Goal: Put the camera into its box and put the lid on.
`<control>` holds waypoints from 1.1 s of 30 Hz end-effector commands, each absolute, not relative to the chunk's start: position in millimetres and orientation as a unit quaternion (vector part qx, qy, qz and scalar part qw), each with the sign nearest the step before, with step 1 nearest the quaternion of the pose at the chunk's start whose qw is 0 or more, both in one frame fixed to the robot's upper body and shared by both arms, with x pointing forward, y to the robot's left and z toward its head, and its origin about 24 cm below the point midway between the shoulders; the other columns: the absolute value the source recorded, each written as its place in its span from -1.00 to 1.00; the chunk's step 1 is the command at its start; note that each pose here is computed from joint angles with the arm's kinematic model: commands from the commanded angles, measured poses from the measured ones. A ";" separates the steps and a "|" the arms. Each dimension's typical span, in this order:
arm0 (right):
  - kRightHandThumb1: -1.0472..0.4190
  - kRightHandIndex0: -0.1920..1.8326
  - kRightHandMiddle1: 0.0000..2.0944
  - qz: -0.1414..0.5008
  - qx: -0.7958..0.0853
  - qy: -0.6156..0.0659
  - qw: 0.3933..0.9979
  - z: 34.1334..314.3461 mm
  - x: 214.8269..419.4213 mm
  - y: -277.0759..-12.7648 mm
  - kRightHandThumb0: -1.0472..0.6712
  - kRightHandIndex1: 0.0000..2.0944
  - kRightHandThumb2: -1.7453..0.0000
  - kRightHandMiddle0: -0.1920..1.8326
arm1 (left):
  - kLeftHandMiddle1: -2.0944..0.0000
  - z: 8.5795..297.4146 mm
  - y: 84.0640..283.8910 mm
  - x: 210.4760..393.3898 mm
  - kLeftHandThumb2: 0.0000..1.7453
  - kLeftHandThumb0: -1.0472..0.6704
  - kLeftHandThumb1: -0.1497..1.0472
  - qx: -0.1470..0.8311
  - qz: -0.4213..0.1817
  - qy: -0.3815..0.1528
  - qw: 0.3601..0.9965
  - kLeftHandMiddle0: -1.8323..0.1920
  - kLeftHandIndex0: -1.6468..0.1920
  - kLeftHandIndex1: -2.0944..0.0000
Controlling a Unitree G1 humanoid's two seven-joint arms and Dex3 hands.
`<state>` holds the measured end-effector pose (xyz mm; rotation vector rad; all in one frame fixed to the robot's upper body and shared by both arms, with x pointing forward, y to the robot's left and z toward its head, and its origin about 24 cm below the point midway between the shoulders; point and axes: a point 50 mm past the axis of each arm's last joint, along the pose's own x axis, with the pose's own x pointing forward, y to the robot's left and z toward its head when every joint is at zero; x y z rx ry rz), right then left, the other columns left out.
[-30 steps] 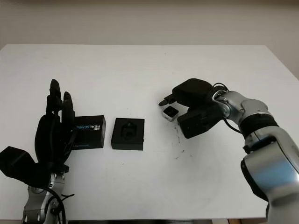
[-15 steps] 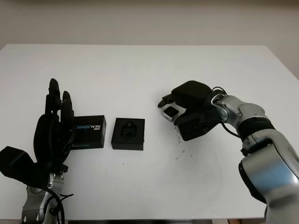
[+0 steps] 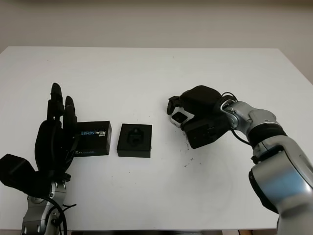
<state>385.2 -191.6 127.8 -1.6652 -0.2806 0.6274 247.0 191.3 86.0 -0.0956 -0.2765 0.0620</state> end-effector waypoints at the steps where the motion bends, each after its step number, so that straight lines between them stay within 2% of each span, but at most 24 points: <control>1: -0.75 -0.47 -0.21 0.276 -0.734 -0.096 0.613 121.6 384.3 -198.6 -0.21 -0.36 0.94 -0.49 | 1.00 88.7 193.6 244.5 -0.37 -0.54 1.00 -0.045 0.031 -0.144 0.988 1.00 1.00 1.00; 7: -0.77 -0.46 -0.31 0.278 -0.745 -0.083 0.600 121.9 385.3 -200.7 -0.24 -0.46 0.93 -0.47 | 1.00 89.0 193.5 244.0 -0.37 -0.55 1.00 -0.041 0.033 -0.143 0.988 1.00 1.00 1.00; 17: -0.78 -0.43 -0.26 0.277 -0.763 -0.081 0.578 122.9 386.2 -201.9 -0.25 -0.53 0.94 -0.45 | 1.00 89.1 194.0 244.5 -0.37 -0.56 1.00 -0.044 0.032 -0.143 0.988 1.00 1.00 1.00; 21: -0.78 -0.44 0.09 0.274 -0.759 -0.100 0.583 122.4 384.4 -201.9 -0.19 -0.23 0.94 -0.45 | 1.00 89.1 194.2 244.3 -0.37 -0.55 1.00 -0.042 0.032 -0.145 0.988 1.00 1.00 1.00; 24: -0.79 -0.48 0.21 0.270 -0.758 -0.121 0.581 121.8 382.7 -201.5 -0.12 0.05 0.94 -0.38 | 1.00 89.1 194.1 244.4 -0.38 -0.55 1.00 -0.044 0.032 -0.145 0.988 1.00 1.00 1.00; 27: -0.80 -0.53 0.25 0.270 -0.760 -0.130 0.576 121.2 381.8 -201.6 -0.10 0.23 0.94 -0.36 | 1.00 89.2 193.8 244.3 -0.38 -0.55 1.00 -0.044 0.033 -0.144 0.988 1.00 1.00 1.00; 33: -0.81 -0.56 0.27 0.268 -0.760 -0.134 0.577 120.3 381.3 -202.4 -0.09 0.22 0.94 -0.35 | 1.00 89.0 193.5 244.3 -0.39 -0.55 1.00 -0.043 0.034 -0.143 0.988 1.00 1.00 1.00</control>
